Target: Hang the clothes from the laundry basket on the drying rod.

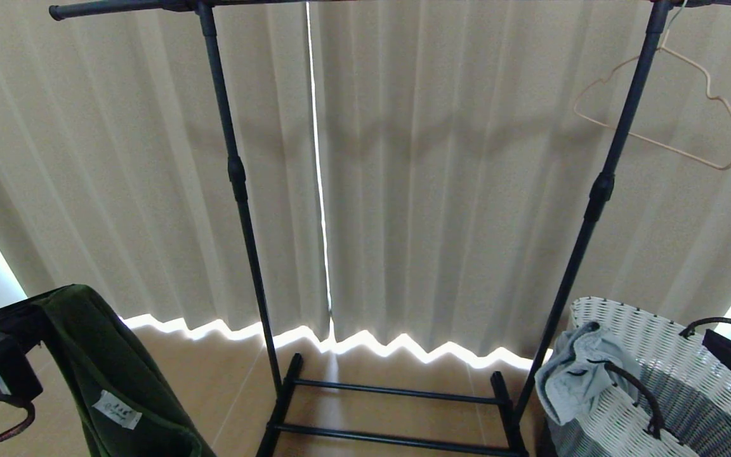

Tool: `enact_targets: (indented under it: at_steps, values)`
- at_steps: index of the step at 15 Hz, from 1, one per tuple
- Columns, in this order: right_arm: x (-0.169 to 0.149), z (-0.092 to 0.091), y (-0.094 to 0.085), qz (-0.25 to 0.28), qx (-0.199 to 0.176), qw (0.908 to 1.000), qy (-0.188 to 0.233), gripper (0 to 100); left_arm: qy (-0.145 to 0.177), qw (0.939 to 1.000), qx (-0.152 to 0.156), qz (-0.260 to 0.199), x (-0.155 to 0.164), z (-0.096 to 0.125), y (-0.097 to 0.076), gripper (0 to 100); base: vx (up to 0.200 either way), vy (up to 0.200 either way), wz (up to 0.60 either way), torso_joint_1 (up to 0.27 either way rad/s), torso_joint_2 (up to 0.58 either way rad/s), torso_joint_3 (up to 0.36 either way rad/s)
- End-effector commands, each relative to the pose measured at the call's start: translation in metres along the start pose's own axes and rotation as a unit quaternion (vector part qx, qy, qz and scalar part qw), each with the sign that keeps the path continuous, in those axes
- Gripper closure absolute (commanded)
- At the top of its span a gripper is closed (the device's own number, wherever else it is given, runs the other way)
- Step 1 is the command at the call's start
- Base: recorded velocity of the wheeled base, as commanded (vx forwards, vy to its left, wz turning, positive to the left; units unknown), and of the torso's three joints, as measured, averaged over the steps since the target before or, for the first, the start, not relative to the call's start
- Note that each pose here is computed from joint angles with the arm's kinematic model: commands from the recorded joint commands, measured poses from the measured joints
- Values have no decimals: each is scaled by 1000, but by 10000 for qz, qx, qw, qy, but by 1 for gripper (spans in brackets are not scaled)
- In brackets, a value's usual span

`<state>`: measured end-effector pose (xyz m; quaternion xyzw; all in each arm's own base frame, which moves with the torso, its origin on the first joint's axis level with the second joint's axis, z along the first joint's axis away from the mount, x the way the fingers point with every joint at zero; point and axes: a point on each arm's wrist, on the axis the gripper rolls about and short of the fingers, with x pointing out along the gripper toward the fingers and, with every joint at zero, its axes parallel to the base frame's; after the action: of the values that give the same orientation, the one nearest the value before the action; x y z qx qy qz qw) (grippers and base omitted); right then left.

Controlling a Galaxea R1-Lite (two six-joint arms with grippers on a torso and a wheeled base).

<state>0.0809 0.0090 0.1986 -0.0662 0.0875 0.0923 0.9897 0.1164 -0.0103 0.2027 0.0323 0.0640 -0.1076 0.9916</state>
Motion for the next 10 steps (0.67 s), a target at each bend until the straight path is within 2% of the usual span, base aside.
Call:
enact_targets:
  at_steps: [1,3,7,10]
  values:
    - [1,0,0,10,2,10000,21,0,-110,9999,95,22,-8,0,-1,100,0,0,0,0,0,0]
    - [1,0,0,17,17,10000,13,0,-107,9996,269,54,-12,-4,-1,100,0,0,0,0,0,0]
    - [1,0,0,18,86,10000,21,0,-78,9988,255,403,-13,-4,6,100,0,0,0,0,0,0]
    - [2,0,0,21,89,9999,51,0,-53,9987,259,431,-12,-5,7,100,0,0,0,45,-233,-255]
